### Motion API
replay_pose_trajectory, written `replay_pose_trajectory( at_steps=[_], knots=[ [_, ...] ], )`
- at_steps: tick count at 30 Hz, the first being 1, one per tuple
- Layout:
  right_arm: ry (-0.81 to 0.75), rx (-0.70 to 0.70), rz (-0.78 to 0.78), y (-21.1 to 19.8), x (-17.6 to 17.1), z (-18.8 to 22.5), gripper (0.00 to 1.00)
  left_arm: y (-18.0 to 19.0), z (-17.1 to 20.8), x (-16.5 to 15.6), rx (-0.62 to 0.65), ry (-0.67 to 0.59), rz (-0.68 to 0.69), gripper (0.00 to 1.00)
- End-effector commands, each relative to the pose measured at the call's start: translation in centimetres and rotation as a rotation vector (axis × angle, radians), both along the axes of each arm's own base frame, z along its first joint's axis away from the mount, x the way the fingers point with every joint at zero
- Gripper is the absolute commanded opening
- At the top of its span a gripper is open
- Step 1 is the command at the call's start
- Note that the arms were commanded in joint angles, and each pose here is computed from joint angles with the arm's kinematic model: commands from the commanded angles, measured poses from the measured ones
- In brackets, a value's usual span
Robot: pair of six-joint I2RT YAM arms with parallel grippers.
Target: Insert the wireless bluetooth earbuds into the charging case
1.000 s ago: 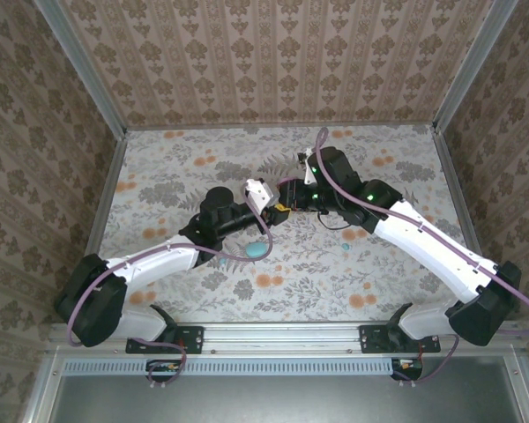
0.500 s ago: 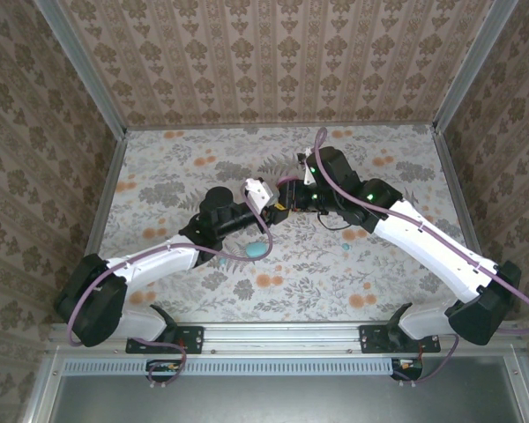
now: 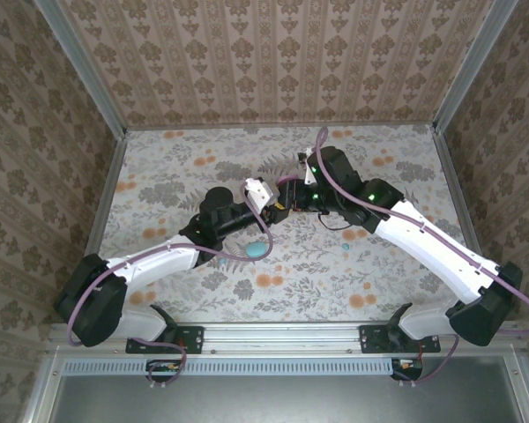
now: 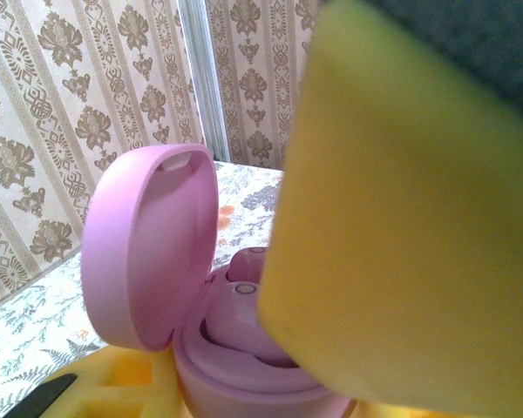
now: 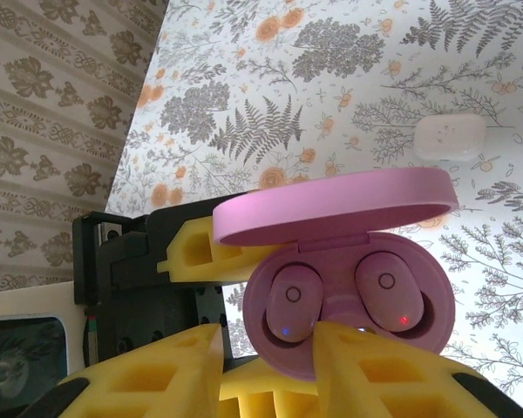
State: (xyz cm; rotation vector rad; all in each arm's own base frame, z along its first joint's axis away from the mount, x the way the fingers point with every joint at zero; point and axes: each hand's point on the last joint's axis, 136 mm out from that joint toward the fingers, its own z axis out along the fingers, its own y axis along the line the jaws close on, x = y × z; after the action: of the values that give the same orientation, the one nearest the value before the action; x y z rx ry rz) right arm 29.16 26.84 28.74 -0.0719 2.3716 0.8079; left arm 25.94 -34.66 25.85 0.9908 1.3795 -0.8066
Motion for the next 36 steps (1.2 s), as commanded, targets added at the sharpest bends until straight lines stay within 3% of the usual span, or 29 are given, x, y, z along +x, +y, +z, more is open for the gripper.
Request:
replay_pose_trajectory(
  at_steps=[1,10,14,19,28,36],
  knots=[
    [-0.028,0.009,-0.007,-0.8,-0.9,2.0,0.35,-0.2,2.6,0.2,-0.062,-0.069,0.005,0.33],
    [-0.152,0.080,-0.003,-1.9,-1.8,5.6,0.38,-0.2,2.7,0.3,-0.061,-0.076,0.005,0.33],
    [-0.238,0.036,-0.093,-5.3,-1.2,7.6,0.37,-0.4,2.5,-0.2,-0.046,-0.090,-0.022,0.33],
    [-0.187,-0.010,-0.131,-8.5,1.4,7.7,0.41,-0.9,2.9,-1.6,-0.038,-0.130,-0.106,0.33],
    [-0.042,0.128,0.055,-4.9,4.4,6.2,0.43,-1.3,3.8,-2.7,-0.043,-0.164,-0.188,0.34],
    [0.086,0.134,0.164,-2.6,4.8,2.7,0.42,-1.0,3.7,-1.7,-0.048,-0.140,-0.165,0.34]
  ],
)
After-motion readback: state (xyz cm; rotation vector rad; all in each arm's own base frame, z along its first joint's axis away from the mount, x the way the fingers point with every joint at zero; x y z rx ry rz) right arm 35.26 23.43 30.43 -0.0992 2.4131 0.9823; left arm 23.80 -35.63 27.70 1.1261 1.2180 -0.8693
